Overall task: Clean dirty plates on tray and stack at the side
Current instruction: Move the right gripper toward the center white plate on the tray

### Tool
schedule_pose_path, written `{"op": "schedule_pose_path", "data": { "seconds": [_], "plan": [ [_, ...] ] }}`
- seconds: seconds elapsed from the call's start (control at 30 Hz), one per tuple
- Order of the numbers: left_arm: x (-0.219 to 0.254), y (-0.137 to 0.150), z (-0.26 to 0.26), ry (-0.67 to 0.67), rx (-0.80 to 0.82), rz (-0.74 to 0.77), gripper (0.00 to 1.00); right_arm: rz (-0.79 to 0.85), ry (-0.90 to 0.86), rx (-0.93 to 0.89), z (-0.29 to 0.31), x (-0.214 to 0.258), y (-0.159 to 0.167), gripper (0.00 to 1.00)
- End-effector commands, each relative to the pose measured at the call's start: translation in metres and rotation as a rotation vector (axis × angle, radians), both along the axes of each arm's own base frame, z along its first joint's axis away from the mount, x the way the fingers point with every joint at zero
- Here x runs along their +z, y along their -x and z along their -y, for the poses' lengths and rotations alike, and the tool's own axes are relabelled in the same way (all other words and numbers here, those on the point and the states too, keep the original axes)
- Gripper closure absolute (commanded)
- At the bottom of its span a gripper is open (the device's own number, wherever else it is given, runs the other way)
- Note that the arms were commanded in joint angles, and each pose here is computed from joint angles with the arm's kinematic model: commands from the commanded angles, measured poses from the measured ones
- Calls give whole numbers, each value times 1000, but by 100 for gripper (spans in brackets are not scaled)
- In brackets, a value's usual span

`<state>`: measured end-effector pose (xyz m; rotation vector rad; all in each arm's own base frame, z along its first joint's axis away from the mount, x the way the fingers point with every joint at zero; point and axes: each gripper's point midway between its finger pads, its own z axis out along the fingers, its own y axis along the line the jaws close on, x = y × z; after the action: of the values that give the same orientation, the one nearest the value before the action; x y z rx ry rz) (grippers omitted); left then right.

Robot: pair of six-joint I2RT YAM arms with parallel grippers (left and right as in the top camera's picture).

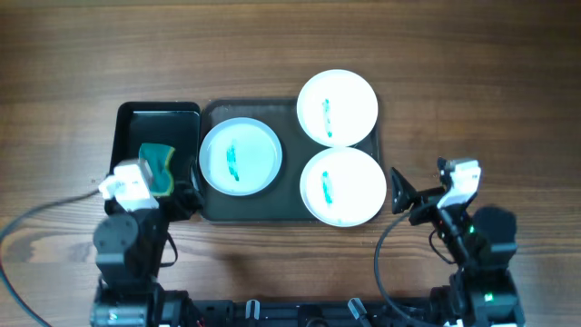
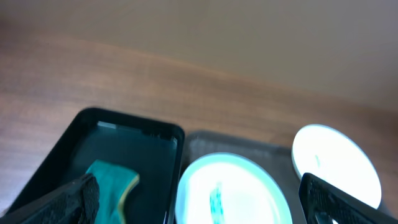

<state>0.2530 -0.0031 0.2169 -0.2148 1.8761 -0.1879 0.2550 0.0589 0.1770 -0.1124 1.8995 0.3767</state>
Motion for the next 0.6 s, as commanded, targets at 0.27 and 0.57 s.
{"op": "schedule_pose_path", "data": {
  "seconds": [0.27,0.57],
  "plan": [
    [63,-19,5,-17,-41,-339,0,-384,-35,96,-21,51,-40,0],
    [21,-27,25,72,-136,-754,0,-516,90,208,-26,45,-66,0]
  ]
}}
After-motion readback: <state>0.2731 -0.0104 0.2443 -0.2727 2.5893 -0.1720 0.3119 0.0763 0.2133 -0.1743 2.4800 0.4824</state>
